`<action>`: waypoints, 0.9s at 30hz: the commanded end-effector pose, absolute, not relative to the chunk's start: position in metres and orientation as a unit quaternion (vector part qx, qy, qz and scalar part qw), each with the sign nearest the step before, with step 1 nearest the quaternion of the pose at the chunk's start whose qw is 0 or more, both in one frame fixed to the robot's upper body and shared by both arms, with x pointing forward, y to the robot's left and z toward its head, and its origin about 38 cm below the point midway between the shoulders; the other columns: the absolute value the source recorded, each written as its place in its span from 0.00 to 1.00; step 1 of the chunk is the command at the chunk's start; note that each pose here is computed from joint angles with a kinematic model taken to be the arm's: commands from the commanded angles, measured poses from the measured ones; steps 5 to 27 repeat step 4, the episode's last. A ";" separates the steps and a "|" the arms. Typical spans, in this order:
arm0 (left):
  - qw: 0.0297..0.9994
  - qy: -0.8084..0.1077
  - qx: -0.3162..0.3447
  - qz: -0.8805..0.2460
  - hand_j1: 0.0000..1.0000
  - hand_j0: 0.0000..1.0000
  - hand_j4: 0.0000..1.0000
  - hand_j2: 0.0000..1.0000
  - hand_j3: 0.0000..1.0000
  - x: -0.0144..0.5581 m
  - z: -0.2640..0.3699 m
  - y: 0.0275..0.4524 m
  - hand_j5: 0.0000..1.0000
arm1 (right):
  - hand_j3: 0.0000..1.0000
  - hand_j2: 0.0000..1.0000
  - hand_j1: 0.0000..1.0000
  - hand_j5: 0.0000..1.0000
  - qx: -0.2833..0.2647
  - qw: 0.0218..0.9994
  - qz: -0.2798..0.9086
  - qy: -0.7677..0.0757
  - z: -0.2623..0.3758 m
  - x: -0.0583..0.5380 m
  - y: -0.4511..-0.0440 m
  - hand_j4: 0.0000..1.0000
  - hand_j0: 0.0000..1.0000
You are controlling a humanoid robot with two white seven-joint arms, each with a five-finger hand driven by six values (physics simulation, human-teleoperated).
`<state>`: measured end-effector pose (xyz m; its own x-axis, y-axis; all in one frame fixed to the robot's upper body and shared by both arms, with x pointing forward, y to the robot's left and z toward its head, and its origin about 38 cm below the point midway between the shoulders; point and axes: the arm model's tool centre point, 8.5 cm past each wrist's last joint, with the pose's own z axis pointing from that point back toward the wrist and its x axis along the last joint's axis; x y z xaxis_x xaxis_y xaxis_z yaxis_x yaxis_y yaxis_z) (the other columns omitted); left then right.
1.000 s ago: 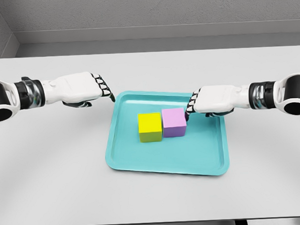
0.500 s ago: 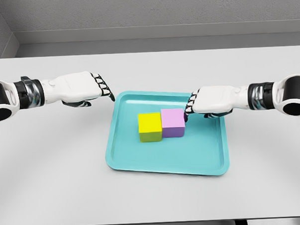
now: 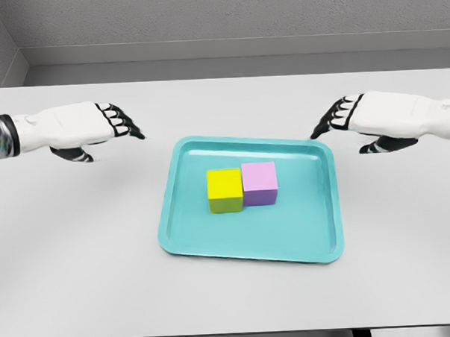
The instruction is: Push two cubes
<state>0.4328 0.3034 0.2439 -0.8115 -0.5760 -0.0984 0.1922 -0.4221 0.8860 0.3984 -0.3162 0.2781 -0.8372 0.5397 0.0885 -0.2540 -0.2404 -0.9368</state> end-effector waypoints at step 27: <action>0.254 -0.473 0.227 -0.812 1.00 1.00 1.00 1.00 1.00 0.431 0.265 0.337 1.00 | 1.00 1.00 1.00 1.00 -0.135 0.264 0.760 -0.578 0.295 0.397 -0.328 1.00 1.00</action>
